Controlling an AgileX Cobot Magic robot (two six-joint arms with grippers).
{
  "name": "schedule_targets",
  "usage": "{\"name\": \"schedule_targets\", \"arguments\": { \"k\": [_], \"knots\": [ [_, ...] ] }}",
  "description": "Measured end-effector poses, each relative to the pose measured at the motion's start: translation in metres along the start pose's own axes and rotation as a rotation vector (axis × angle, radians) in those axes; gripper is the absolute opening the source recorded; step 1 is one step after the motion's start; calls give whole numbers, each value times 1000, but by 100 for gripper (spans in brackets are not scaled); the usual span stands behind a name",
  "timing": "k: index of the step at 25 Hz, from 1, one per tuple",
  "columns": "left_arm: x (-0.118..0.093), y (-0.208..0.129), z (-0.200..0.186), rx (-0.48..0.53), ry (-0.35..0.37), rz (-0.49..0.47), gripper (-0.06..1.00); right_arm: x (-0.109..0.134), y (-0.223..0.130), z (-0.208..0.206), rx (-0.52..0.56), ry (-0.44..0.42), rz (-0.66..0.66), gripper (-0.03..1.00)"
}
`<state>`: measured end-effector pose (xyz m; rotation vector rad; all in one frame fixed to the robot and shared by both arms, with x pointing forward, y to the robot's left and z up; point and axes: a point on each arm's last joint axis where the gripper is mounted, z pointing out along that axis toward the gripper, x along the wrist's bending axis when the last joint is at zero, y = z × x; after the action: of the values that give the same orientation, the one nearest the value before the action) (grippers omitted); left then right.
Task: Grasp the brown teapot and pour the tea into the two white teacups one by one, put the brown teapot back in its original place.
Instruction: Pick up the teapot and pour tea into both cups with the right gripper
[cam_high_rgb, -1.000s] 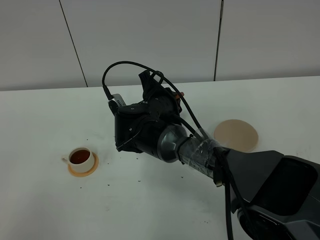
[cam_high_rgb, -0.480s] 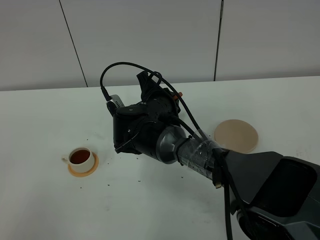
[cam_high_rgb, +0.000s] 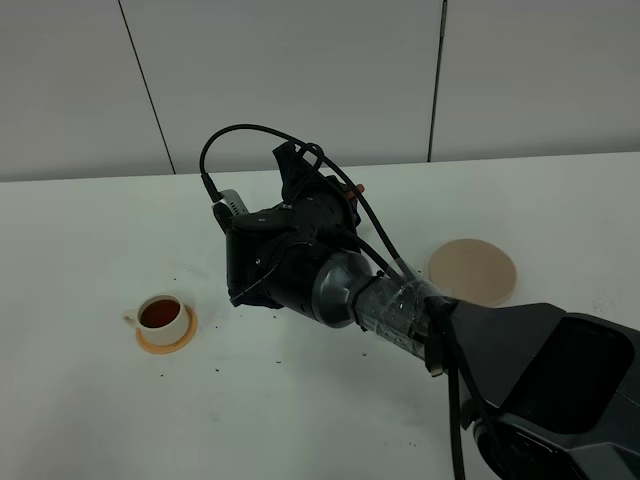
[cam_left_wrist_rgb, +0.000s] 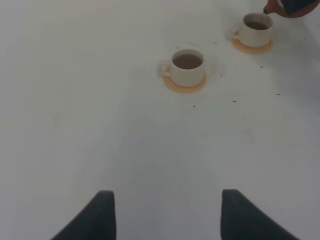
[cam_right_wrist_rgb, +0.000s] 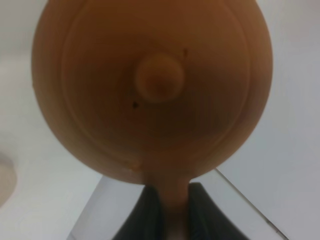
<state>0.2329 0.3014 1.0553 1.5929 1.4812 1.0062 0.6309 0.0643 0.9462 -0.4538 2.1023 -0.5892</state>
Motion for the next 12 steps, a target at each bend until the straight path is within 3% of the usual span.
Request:
{"name": "schedule_targets", "arguments": {
  "k": [12],
  "knots": [
    [0,0,0,0,0,0,53,-1,-1,0,9,-11,-10,9]
  ]
}}
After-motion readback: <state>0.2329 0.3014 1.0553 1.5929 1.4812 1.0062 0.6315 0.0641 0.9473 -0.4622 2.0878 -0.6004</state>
